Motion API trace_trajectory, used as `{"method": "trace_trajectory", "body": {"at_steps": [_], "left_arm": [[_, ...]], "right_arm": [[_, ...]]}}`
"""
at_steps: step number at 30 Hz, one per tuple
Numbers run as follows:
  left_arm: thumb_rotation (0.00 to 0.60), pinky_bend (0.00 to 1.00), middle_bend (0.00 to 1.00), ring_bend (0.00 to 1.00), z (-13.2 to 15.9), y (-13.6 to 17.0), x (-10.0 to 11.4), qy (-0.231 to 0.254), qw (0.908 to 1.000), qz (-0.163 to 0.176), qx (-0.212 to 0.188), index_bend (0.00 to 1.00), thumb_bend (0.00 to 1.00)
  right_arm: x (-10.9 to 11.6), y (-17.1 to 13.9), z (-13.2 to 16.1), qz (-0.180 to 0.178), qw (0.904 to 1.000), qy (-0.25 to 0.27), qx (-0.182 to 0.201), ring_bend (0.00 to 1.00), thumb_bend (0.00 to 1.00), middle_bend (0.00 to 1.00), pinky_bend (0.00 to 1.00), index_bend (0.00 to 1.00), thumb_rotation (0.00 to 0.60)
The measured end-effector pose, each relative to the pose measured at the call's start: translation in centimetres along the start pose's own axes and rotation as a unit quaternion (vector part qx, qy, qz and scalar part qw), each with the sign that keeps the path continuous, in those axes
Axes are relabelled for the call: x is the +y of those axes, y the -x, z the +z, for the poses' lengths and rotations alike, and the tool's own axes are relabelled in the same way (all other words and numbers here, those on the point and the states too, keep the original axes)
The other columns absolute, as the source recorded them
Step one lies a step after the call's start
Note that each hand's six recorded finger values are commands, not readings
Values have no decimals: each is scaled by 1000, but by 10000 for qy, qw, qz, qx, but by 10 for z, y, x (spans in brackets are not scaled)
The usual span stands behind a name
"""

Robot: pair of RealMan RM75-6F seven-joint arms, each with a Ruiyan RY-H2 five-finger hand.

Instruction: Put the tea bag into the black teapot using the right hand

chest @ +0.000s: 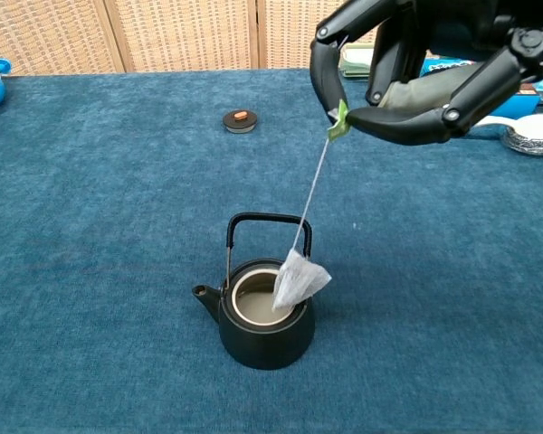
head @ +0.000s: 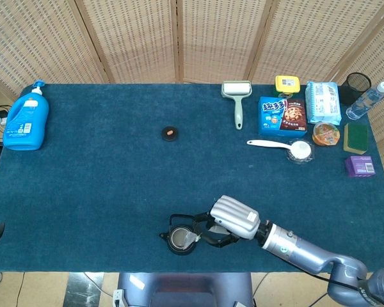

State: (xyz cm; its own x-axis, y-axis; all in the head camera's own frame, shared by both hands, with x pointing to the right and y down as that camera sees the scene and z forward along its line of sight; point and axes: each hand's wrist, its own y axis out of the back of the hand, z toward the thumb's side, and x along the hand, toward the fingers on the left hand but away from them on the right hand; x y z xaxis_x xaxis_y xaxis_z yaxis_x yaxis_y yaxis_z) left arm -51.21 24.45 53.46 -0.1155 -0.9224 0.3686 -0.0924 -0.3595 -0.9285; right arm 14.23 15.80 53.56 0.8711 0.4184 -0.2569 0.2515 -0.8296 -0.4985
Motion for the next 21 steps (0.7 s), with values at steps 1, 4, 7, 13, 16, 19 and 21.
{"method": "trace_trajectory", "body": {"at_steps": [1, 4, 7, 13, 16, 19, 21], "left_arm": [[600, 107, 127, 54, -1, 0, 0, 3, 10000, -5, 6, 128, 364], [600, 107, 127, 54, -1, 0, -1, 8, 10000, -16, 11, 128, 364], [600, 108, 127, 54, -2, 0, -2, 11, 10000, -22, 21, 129, 364], [600, 107, 127, 54, -3, 1, -2, 11, 10000, -23, 29, 128, 364], [600, 107, 127, 54, -3, 1, 0, 5, 10000, -5, 16, 128, 365], [600, 108, 127, 54, -2, 2, -1, 5, 10000, -27, -12, 128, 364], [600, 108, 127, 54, -1, 2, -2, 8, 10000, -62, -22, 128, 365]], "right_arm": [[-1, 1, -1, 5, 10000, 12, -1, 1000, 549, 1000, 1000, 576, 600], [-3, 4, -2, 9, 10000, 35, -14, 1000, 551, 1000, 1000, 576, 600], [-6, 7, -4, 33, 10000, 72, -35, 1000, 551, 1000, 1000, 576, 600], [-14, 13, -6, 112, 9999, 97, -36, 1000, 550, 1000, 1000, 577, 600], [-18, 14, -8, 155, 9998, 98, -55, 1000, 550, 1000, 1000, 577, 600], [-22, 15, -10, 202, 9997, 110, -83, 1000, 550, 1000, 1000, 577, 600], [-25, 14, -12, 227, 9996, 119, -106, 1000, 550, 1000, 1000, 577, 600]]}}
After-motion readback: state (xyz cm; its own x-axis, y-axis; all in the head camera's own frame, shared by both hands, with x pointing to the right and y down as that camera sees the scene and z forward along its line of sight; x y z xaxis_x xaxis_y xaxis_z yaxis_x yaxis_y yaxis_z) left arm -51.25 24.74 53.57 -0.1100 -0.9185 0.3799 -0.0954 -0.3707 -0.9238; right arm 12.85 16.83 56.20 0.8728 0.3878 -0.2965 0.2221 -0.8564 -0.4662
